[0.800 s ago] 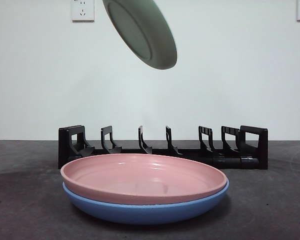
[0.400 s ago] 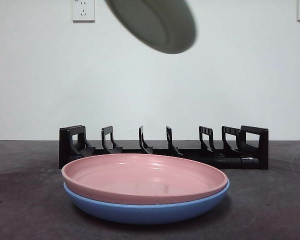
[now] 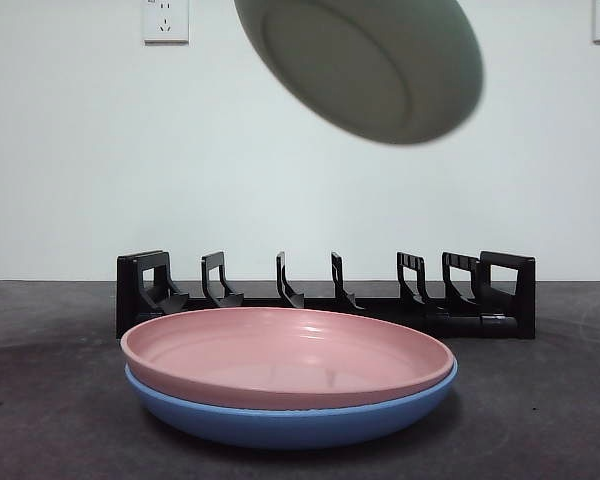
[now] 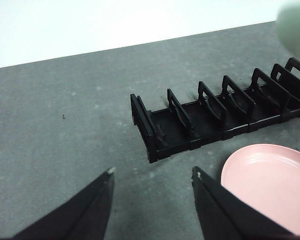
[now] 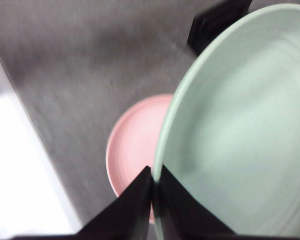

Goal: Place the plate

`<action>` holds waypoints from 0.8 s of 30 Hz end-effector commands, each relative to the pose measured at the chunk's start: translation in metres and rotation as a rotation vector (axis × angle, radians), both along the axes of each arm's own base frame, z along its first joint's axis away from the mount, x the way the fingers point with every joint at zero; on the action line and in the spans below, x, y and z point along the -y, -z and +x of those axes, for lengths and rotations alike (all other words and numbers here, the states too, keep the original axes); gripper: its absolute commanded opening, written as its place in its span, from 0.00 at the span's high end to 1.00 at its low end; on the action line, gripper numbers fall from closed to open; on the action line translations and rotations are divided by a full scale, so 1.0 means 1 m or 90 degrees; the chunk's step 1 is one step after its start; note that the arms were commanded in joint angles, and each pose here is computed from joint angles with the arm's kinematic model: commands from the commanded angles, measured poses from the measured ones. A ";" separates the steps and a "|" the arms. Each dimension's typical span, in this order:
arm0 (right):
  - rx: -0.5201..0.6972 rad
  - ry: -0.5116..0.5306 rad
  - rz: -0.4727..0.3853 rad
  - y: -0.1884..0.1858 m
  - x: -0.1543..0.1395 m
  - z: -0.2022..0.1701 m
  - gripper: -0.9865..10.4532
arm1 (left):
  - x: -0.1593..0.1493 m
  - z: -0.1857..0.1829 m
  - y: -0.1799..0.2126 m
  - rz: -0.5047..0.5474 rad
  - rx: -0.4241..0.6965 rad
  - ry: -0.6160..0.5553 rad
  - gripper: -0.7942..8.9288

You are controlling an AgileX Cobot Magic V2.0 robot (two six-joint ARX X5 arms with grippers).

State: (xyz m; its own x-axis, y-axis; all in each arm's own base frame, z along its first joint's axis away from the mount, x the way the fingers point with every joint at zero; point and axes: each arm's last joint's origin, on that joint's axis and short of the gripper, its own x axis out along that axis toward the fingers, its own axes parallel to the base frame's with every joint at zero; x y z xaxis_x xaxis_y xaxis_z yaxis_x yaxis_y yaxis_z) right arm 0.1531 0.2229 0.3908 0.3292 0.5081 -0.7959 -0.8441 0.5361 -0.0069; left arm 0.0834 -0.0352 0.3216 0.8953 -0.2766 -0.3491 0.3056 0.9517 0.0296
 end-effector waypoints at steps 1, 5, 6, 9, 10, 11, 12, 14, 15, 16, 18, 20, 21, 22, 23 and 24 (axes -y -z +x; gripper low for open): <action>0.026 -0.042 -0.049 0.024 -0.010 -0.011 0.90 | 0.000 -0.001 -0.006 -0.002 0.016 0.001 0.66; 0.035 -0.097 -0.096 0.055 -0.019 -0.028 0.90 | 0.000 -0.001 -0.006 -0.002 0.016 0.001 0.66; 0.040 -0.108 -0.107 0.063 -0.022 -0.032 0.90 | 0.000 -0.001 -0.006 -0.003 0.016 0.001 0.66; 0.064 -0.134 -0.128 0.084 -0.029 -0.041 0.90 | 0.000 -0.001 -0.006 -0.002 0.016 0.001 0.66; 0.070 -0.139 -0.130 0.091 -0.031 -0.044 0.90 | 0.000 -0.001 -0.006 -0.002 0.016 0.001 0.66; 0.072 -0.144 -0.129 0.096 -0.033 -0.046 0.90 | 0.000 -0.001 -0.006 -0.002 0.016 0.001 0.66; 0.073 -0.148 -0.128 0.101 -0.034 -0.048 0.90 | 0.000 -0.001 -0.006 -0.002 0.016 0.001 0.66; 0.073 -0.156 -0.126 0.112 -0.036 -0.050 0.90 | 0.000 -0.001 -0.006 -0.002 0.016 0.001 0.66; 0.073 -0.160 -0.127 0.119 -0.038 -0.051 0.90 | 0.000 -0.001 -0.006 -0.002 0.016 0.001 0.66; 0.071 -0.160 -0.128 0.125 -0.038 -0.052 0.90 | 0.000 -0.001 -0.006 -0.002 0.016 0.001 0.66; 0.068 -0.160 -0.133 0.136 -0.040 -0.051 0.90 | 0.000 -0.001 -0.006 -0.002 0.016 0.001 0.66; 0.067 -0.160 -0.134 0.145 -0.042 -0.050 0.90 | 0.000 -0.001 -0.006 -0.002 0.016 0.001 0.66; 0.069 -0.160 -0.132 0.149 -0.043 -0.050 0.90 | 0.000 -0.001 -0.006 -0.002 0.016 0.001 0.66; 0.070 -0.161 -0.130 0.152 -0.045 -0.049 0.90 | 0.000 -0.001 -0.006 -0.002 0.016 0.001 0.66; 0.070 -0.161 -0.128 0.155 -0.047 -0.049 0.90 | 0.000 -0.001 -0.006 -0.002 0.016 0.001 0.66; 0.071 -0.162 -0.126 0.157 -0.048 -0.048 0.90 | 0.000 -0.001 -0.006 -0.002 0.016 0.001 0.66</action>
